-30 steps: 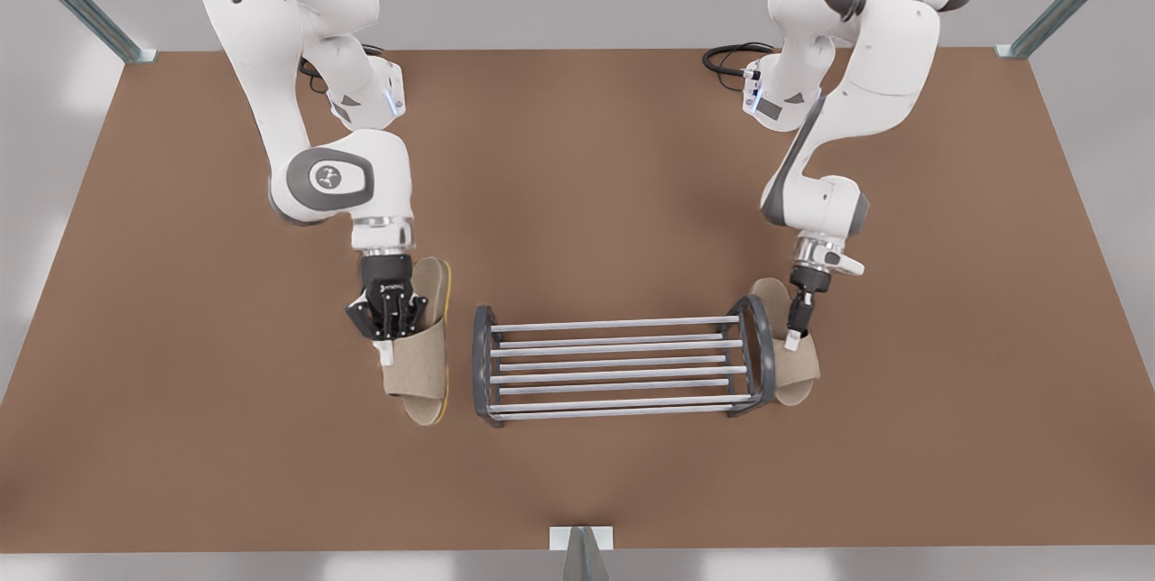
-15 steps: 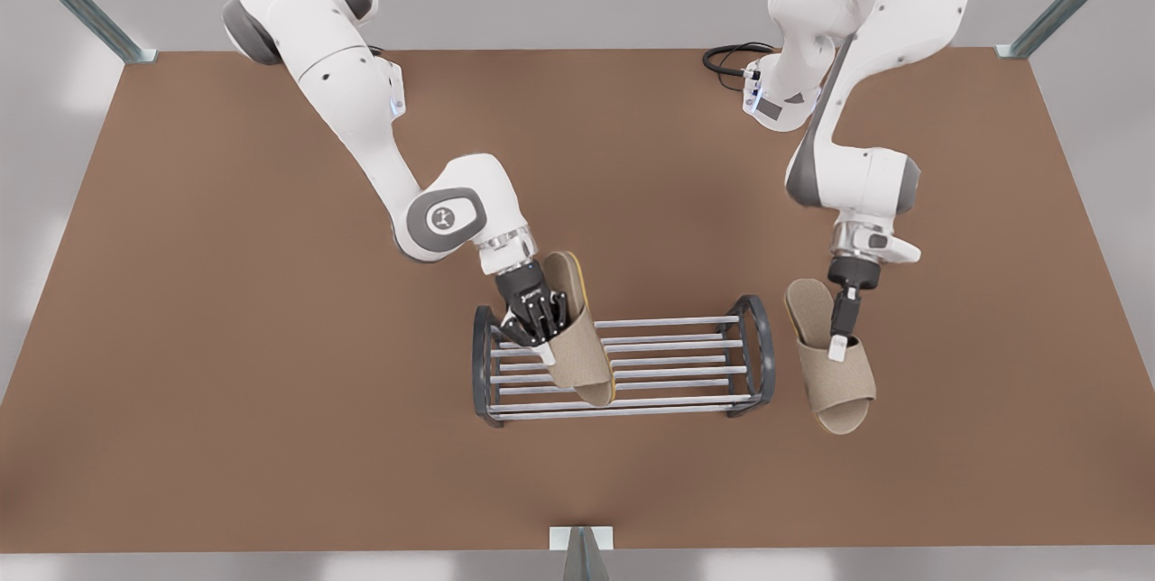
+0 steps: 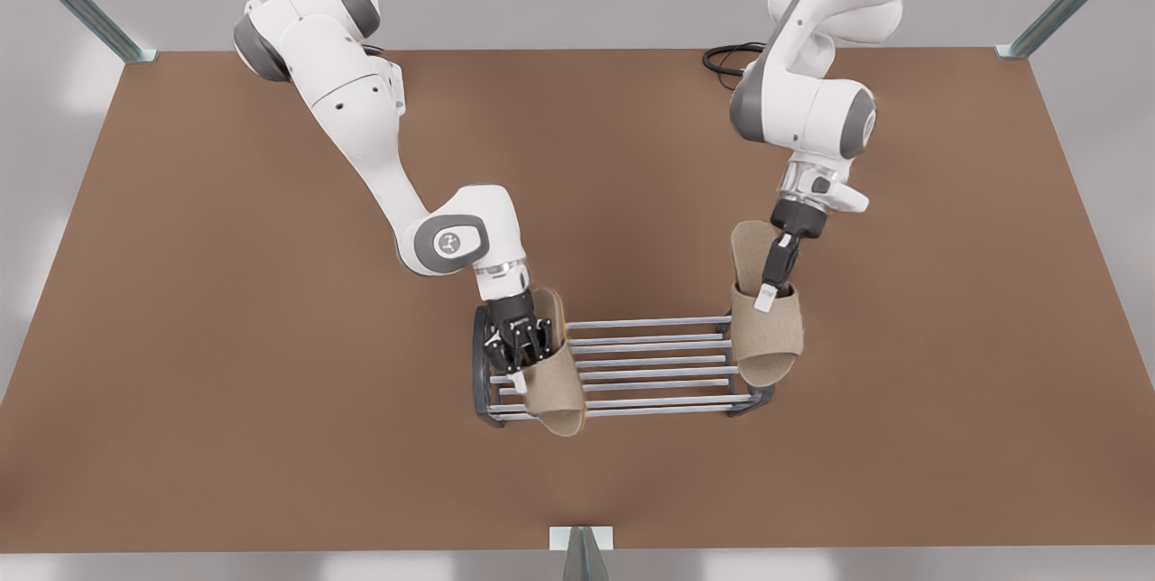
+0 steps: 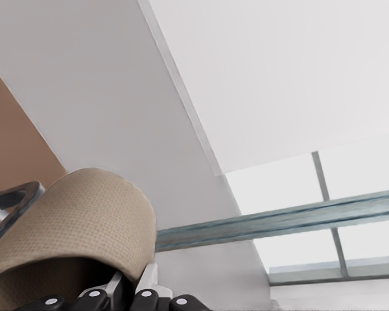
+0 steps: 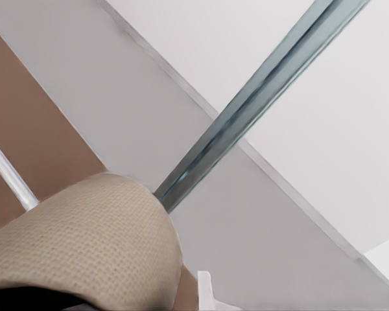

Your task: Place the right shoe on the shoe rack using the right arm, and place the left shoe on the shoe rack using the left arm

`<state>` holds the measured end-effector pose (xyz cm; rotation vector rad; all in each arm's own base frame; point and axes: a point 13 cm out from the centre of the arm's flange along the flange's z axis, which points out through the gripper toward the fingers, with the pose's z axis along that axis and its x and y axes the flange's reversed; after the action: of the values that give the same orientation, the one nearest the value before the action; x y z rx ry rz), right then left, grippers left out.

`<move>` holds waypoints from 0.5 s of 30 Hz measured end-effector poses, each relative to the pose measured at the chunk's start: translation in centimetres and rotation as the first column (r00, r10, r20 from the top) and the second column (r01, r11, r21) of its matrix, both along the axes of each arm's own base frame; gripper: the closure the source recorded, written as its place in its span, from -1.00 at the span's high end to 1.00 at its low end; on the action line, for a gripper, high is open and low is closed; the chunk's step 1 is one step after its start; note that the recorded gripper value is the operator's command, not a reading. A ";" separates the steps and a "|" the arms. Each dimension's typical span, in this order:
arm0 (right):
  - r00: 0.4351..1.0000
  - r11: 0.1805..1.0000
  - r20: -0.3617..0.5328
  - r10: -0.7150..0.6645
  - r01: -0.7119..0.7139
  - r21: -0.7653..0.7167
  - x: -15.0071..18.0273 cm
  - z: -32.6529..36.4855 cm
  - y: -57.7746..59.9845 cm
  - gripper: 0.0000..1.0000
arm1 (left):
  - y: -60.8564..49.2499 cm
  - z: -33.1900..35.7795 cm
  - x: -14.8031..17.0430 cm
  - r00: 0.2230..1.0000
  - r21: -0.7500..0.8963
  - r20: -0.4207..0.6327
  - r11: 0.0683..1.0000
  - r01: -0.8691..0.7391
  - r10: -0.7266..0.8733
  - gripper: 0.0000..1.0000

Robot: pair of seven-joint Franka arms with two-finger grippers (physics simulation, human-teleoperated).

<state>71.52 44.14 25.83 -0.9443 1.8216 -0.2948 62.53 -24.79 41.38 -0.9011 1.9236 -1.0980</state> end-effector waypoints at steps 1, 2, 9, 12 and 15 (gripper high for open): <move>1.000 1.000 0.004 -0.005 0.005 -0.002 0.1 0.0 -0.1 1.00 | -1.3 0.0 -0.4 1.000 -0.005 -0.007 1.000 0.016 -0.016 -0.57; 1.000 1.000 0.007 -0.011 0.011 -0.004 0.2 0.0 -0.3 1.00 | -2.6 0.1 -0.6 1.000 -0.013 -0.012 1.000 0.029 -0.029 -0.57; 1.000 1.000 0.009 -0.019 0.019 -0.012 0.4 -0.1 -0.8 1.00 | -4.2 -1.4 3.4 0.999 -0.066 -0.052 0.998 -0.001 -0.003 -0.57; 1.000 1.000 0.013 -0.018 0.018 -0.025 0.6 -0.2 -1.5 1.00 | -5.8 -3.3 3.7 0.997 -0.076 -0.082 0.997 0.008 -0.014 -0.57; 1.000 0.999 0.013 -0.011 0.012 -0.044 0.0 0.2 -2.5 1.00 | -8.1 -5.1 3.1 0.993 -0.082 -0.110 0.996 0.030 -0.039 -0.57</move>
<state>71.47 41.68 26.06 -0.9606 1.8158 -0.3492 65.68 -32.89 36.28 -0.9946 2.0044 -1.1743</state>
